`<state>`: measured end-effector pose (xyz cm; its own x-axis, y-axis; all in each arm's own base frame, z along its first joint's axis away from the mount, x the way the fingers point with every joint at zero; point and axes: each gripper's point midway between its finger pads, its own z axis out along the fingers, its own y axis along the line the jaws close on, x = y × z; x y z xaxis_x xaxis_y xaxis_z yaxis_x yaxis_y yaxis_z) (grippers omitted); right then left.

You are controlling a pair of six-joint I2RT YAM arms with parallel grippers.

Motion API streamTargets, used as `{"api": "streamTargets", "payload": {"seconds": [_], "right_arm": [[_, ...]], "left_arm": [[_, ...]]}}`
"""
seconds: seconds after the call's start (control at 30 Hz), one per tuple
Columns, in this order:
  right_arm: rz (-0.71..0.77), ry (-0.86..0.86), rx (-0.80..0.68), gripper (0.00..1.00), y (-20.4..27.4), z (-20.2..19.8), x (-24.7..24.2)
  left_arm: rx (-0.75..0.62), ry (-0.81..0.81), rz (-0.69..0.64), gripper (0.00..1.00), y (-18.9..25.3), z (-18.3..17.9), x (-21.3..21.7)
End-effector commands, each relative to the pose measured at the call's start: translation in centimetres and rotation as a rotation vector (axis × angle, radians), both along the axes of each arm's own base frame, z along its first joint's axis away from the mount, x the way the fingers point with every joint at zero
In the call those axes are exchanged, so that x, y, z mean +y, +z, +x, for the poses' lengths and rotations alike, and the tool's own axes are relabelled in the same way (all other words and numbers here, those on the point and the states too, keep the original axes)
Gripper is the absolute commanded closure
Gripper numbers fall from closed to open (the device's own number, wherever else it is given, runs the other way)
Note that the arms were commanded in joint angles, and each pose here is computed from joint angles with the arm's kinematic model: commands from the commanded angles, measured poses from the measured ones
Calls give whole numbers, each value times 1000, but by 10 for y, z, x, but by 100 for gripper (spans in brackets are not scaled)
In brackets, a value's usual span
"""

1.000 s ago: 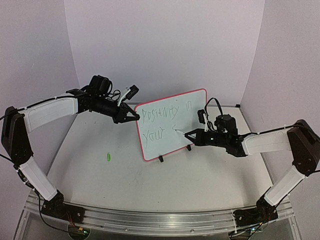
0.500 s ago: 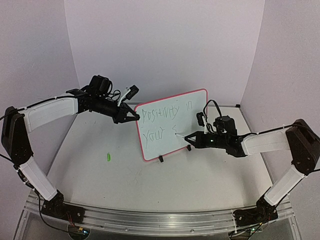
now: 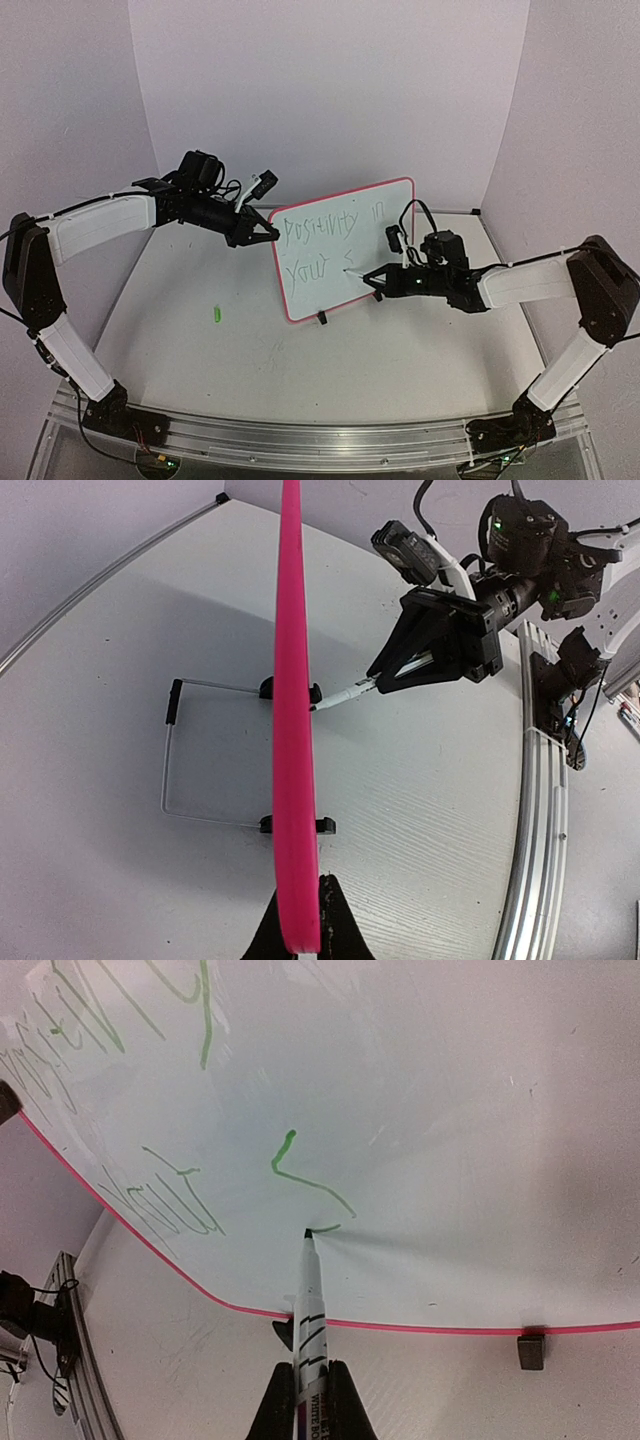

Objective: Write a sentence on the whiteboard

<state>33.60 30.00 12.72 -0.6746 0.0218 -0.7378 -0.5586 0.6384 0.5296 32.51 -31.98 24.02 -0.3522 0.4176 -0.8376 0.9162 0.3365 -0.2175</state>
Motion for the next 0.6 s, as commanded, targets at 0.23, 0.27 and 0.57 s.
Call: {"api": "streamTargets", "payload": {"seconds": [0.23,0.27,0.57], "right_arm": [[41,-78,-154,100,62,-6,-22],[38,-81,-154,100,62,-5,-23],[33,-87,-149,100,59,4,-33]], "left_arm": [[21,2,97,100,-21,-7,6],[20,2,96,100,-21,-7,6],[18,3,98,100,-21,-7,6]]}}
